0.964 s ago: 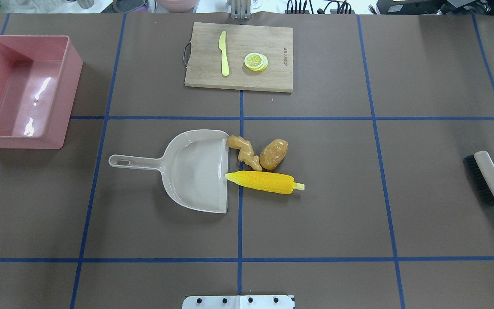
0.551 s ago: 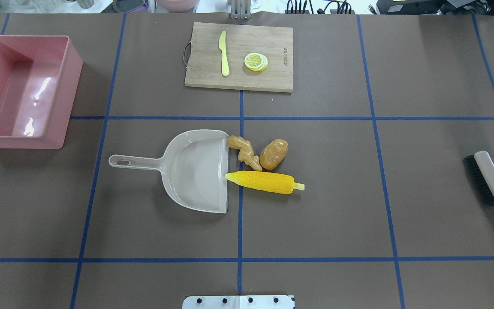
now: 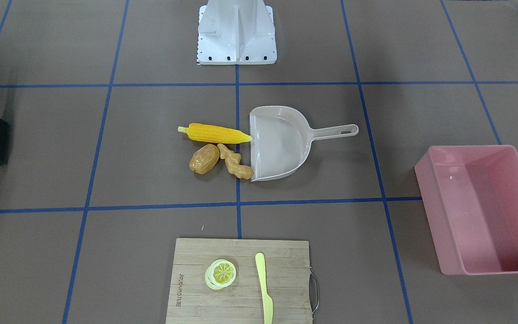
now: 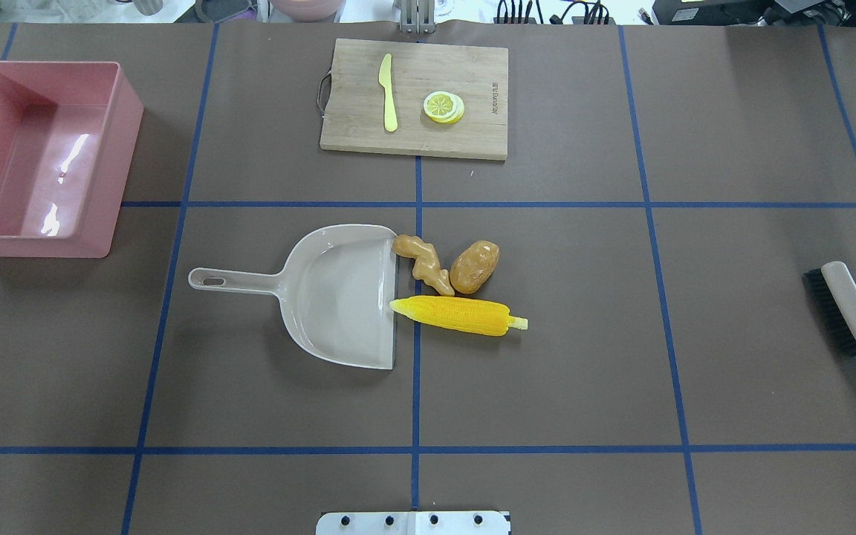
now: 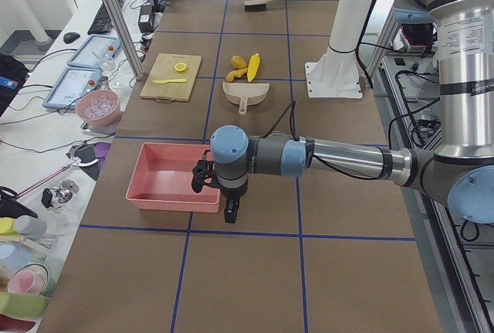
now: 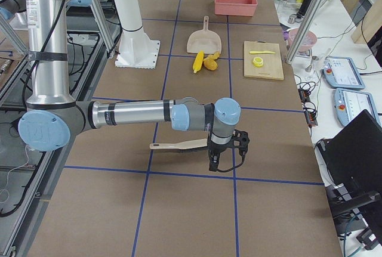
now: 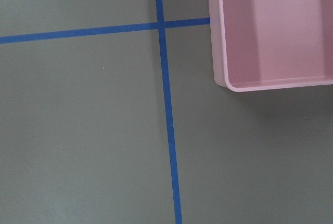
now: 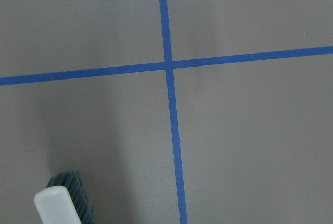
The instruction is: Sweep and dump trash into bin
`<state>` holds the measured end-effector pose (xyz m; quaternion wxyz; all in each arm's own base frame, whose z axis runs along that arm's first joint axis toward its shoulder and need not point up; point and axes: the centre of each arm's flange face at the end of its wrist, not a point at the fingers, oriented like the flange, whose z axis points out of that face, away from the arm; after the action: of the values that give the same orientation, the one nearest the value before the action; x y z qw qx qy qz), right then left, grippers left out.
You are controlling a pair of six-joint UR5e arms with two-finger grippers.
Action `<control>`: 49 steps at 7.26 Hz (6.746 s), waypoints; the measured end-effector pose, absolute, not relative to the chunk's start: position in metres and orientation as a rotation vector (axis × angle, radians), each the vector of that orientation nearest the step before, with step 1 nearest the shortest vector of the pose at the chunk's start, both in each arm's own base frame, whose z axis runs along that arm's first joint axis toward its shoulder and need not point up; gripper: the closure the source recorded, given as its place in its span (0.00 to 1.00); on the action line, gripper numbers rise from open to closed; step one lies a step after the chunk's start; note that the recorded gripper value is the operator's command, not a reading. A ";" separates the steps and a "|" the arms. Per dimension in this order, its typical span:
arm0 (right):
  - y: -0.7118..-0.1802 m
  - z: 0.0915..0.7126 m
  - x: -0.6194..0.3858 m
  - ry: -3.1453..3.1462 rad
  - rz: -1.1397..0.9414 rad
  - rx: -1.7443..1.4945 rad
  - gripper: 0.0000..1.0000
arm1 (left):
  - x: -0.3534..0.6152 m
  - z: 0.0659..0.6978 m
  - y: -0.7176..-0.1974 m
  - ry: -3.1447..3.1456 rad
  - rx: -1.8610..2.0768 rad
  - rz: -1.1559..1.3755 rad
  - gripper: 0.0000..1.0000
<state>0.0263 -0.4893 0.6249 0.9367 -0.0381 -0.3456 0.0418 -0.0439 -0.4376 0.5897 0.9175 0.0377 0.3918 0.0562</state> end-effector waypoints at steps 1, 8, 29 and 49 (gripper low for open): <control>-0.489 0.625 0.026 -0.706 0.085 -0.078 0.00 | -0.037 0.575 -0.448 0.806 0.103 0.142 0.01; -0.489 0.618 0.025 -0.725 0.081 -0.069 0.00 | 0.133 0.394 -0.533 0.858 0.371 0.587 0.01; -0.290 0.649 -0.088 -0.822 -0.206 -0.082 0.00 | 0.339 0.350 -0.431 1.033 0.995 1.274 0.02; -0.282 0.417 -0.342 -0.906 -0.145 -0.179 1.00 | 0.429 0.396 -0.425 1.100 0.982 1.161 0.12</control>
<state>-0.3420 -0.2822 0.4174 0.8928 -0.0862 -0.4366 -0.0700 0.4290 -0.4255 0.3956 0.5912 0.4219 0.4730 0.4988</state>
